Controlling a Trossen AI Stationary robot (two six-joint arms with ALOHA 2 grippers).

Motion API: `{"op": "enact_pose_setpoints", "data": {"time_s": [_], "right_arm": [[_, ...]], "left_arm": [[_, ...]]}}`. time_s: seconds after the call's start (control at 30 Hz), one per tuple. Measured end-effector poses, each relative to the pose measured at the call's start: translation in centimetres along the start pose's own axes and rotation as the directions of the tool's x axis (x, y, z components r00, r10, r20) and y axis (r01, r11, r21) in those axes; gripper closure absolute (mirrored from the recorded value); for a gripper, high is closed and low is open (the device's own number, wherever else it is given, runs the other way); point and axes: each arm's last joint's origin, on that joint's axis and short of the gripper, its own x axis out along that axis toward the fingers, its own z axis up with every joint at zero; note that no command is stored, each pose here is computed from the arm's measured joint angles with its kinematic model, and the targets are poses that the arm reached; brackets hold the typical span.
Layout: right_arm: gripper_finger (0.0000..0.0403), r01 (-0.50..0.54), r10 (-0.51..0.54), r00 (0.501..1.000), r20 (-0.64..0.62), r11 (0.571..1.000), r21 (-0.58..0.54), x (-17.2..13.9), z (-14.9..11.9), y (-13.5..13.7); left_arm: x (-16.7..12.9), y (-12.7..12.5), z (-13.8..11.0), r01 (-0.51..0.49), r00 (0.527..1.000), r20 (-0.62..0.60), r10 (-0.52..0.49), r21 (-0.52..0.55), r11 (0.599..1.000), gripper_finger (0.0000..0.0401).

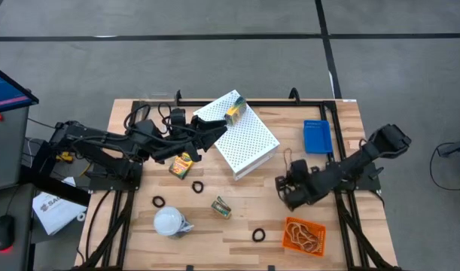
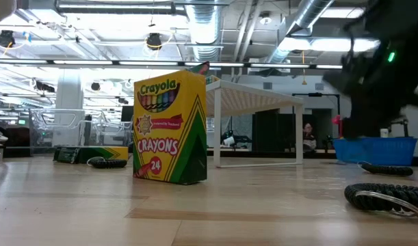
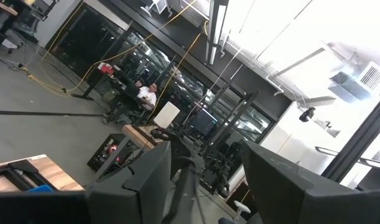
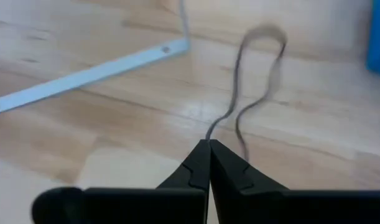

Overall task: Pick & Place Office Desk Supplies
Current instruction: Put the black rubber band into the orange bin

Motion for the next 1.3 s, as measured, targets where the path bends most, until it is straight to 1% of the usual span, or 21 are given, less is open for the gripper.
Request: {"op": "enact_pose_setpoints", "data": {"time_s": [0.1,0.27,0.53,0.7,0.83,1.0,1.13,1.3], "right_arm": [[0.0402,-0.029,0.030,0.998,0.060,1.000,-0.011,-2.9,0.4,1.0],[0.0402,-0.049,0.054,0.991,0.124,0.998,-0.046,-6.8,1.2,1.5],[0.0403,-0.114,0.125,0.985,0.117,0.989,-0.096,-10.9,1.3,1.6],[0.0403,-0.168,0.178,0.977,0.117,0.982,-0.086,-13.8,1.8,1.5],[0.0403,-0.238,0.243,0.966,0.086,0.969,-0.063,-16.2,2.4,1.8],[0.0403,-0.341,0.341,0.940,0.030,0.940,-0.003,-19.1,3.0,2.3],[0.0403,-0.414,0.418,0.908,-0.025,0.906,0.090,-21.1,3.3,2.8],[0.0403,-0.442,0.460,0.877,-0.136,0.885,0.145,-22.4,2.6,2.8]], "left_arm": [[0.0,0.0,0.0,0.000,1.000,-0.001,0.000,0.000,1.000,0.0210],[-0.2,-0.3,-0.2,0.008,1.000,-0.011,-0.008,-0.001,1.000,0.0210],[-0.5,-0.9,-0.6,0.029,0.999,-0.030,-0.029,-0.008,1.000,0.0210],[-0.8,-1.3,-0.9,0.045,0.998,-0.042,-0.044,0.025,0.999,0.0210],[-1.2,-1.9,-1.2,0.067,0.996,-0.059,-0.063,0.063,0.996,0.0210],[-1.4,-2.3,-1.5,0.095,0.993,-0.077,-0.086,0.128,0.987,0.0210],[-1.4,-2.4,-1.6,0.152,0.984,-0.109,-0.138,0.128,0.980,0.0210],[-1.7,-2.9,-2.0,0.231,0.964,-0.160,-0.211,0.118,0.966,0.0210]]}}
